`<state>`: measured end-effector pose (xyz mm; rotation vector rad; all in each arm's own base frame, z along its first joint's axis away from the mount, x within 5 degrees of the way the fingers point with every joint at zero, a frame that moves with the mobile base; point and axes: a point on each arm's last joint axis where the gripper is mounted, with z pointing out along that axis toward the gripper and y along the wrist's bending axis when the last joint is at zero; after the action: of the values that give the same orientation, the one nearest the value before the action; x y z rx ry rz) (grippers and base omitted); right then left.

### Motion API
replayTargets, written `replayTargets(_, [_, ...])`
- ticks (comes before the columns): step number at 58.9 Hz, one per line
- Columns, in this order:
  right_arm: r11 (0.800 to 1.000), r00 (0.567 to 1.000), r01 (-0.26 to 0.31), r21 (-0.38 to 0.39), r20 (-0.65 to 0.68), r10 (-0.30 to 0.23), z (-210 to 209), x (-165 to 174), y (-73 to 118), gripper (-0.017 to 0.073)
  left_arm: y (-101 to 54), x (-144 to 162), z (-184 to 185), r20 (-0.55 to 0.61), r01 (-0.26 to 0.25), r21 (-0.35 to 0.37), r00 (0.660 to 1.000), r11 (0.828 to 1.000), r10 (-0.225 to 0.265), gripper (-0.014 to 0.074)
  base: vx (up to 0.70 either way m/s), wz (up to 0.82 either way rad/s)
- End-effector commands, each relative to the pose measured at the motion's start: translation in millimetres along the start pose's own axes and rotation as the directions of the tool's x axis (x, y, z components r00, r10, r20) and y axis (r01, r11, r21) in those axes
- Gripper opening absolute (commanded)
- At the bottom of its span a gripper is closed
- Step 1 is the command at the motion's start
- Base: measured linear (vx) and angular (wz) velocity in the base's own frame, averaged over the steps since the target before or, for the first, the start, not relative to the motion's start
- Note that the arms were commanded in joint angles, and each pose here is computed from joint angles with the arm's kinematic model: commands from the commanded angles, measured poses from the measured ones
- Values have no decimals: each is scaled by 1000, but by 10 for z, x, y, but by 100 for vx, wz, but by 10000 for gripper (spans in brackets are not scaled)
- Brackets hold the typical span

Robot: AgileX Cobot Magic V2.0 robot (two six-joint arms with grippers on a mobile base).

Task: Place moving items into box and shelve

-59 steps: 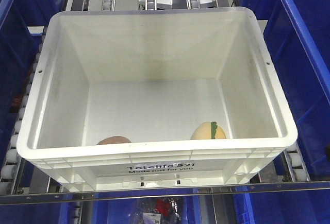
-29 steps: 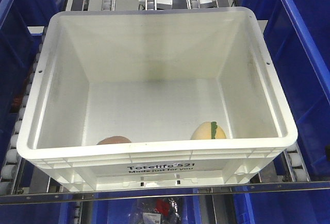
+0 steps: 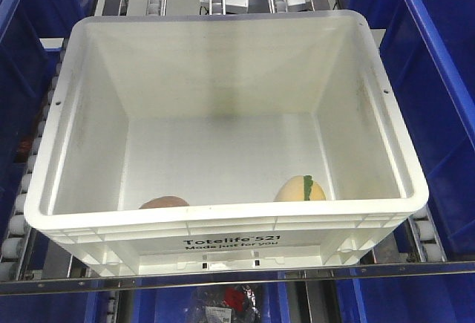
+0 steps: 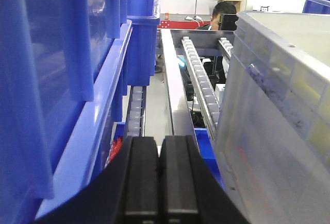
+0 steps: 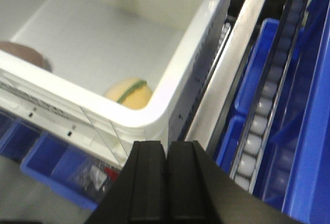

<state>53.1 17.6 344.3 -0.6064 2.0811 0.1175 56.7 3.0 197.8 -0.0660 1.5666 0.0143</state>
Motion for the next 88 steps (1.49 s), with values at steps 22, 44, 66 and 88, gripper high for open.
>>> replayTargets(22, [933,840,-198,302,543,3,259,471,-21,-15,-4,16,-2,63,10,9,998,1000,-10,-16,0,0])
replayTargets(44, [891,758,-297,343,652,2,744,1177,59,-15,-4,16,-2,63,10,9,998,1000,-10,-16,0,0])
replayTargets(66, [891,739,-301,340,674,-7,722,1153,57,-15,-4,16,-2,63,10,9,998,1000,-10,-16,0,0])
replayTargets(88, [910,744,-253,328,667,-34,730,1143,83,-15,-4,16,-2,63,10,9,998,1000,-10,-16,0,0])
